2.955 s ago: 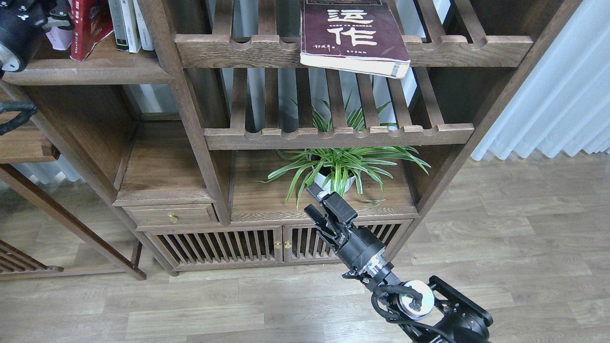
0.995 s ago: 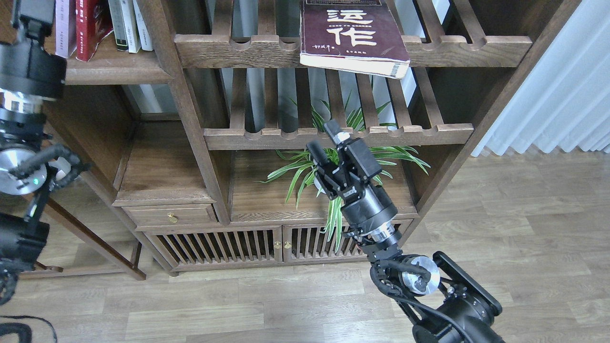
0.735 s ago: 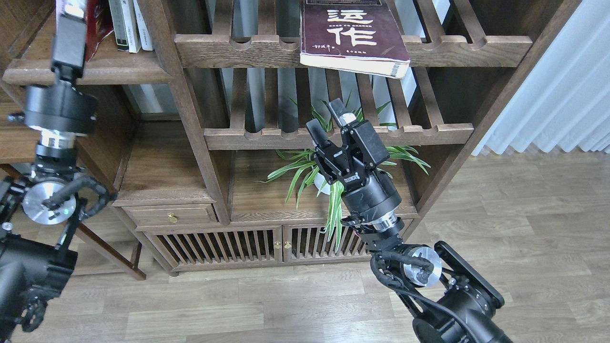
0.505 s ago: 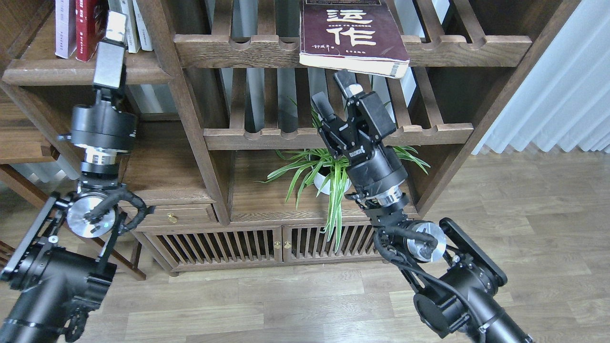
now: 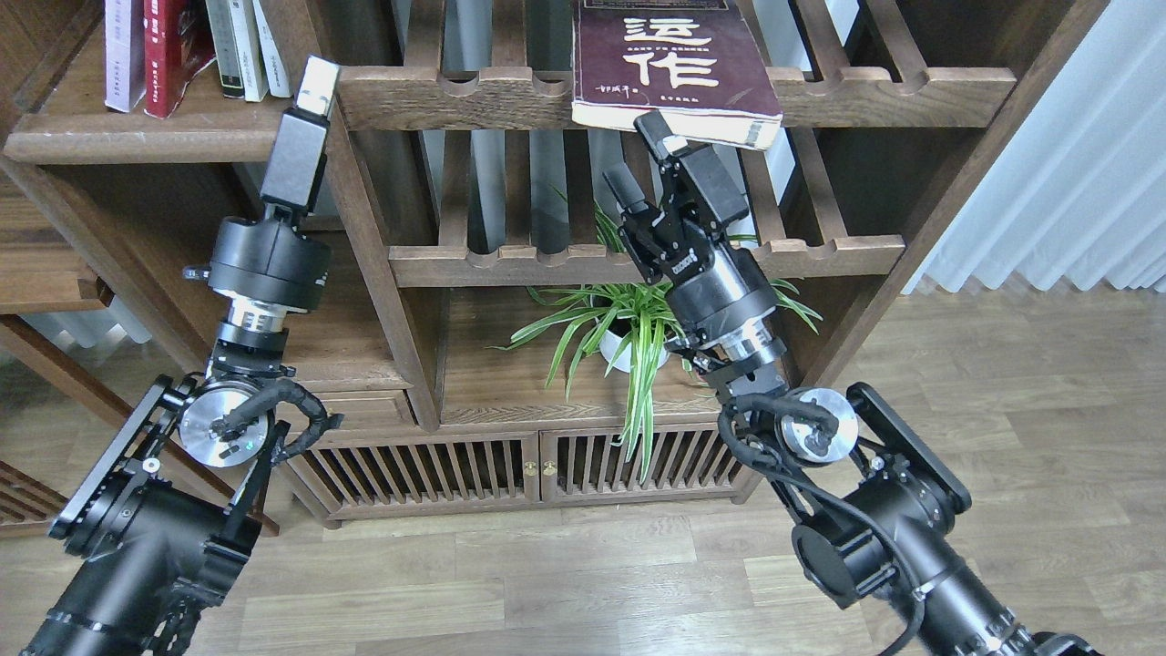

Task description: Organize books on shelf

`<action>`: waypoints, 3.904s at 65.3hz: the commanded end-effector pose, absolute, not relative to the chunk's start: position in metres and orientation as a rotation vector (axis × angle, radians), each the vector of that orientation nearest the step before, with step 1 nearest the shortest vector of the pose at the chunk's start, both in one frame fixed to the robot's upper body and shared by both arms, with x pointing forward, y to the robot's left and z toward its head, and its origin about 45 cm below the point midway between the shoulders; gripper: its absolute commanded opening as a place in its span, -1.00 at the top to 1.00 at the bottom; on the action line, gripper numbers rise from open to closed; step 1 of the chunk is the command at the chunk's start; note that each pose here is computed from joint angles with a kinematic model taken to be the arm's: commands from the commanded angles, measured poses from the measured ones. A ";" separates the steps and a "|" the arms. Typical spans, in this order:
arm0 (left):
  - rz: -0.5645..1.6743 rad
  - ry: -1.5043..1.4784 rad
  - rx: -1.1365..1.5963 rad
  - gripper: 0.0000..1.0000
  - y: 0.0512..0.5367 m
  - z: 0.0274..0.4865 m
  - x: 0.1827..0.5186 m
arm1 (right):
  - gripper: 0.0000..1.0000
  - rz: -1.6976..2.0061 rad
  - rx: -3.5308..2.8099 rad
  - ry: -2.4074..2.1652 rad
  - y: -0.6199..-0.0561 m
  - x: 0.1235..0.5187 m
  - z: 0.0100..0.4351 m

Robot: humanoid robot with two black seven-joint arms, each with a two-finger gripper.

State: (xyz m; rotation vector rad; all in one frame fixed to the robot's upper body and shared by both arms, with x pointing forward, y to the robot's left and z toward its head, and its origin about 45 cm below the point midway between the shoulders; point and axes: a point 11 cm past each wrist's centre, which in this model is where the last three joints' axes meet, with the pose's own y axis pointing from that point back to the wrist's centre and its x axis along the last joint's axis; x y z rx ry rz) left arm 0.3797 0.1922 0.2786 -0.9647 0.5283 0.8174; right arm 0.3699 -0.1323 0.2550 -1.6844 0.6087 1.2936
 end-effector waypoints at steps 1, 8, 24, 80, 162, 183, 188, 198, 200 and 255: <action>0.813 0.533 -0.957 -0.78 0.190 0.277 0.379 | -0.69 1.300 -1.681 0.639 -0.134 0.376 0.255; 0.812 0.534 -0.955 -0.78 0.189 0.277 0.379 | -0.68 1.295 -1.665 0.663 -0.140 0.381 0.258; 0.804 0.540 -0.944 -0.78 0.185 0.275 0.378 | -0.68 1.296 -1.648 0.718 -0.147 0.398 0.273; 0.811 0.551 -0.932 -0.78 0.184 0.269 0.377 | -0.24 1.324 -1.646 0.810 -0.149 0.414 0.285; 0.799 0.655 -0.857 -0.82 0.165 0.236 0.366 | 0.97 1.116 -1.624 0.529 -0.170 0.361 0.264; 0.586 0.841 -0.596 -0.51 0.150 0.239 0.361 | 0.97 1.165 -1.631 0.535 -0.162 0.352 0.251; 0.502 0.899 -0.582 -0.39 0.145 0.251 0.361 | 0.97 1.174 -1.617 0.537 -0.161 0.350 0.248; 0.451 0.866 -0.609 -0.42 0.149 0.283 0.376 | 0.96 1.186 -1.606 0.544 -0.160 0.347 0.243; 0.435 0.857 -0.618 -0.42 0.148 0.293 0.379 | 0.96 1.189 -1.604 0.546 -0.160 0.346 0.242; 0.412 1.003 -0.570 -0.42 0.183 0.321 0.396 | 0.96 1.226 -1.645 0.480 -0.135 0.341 0.248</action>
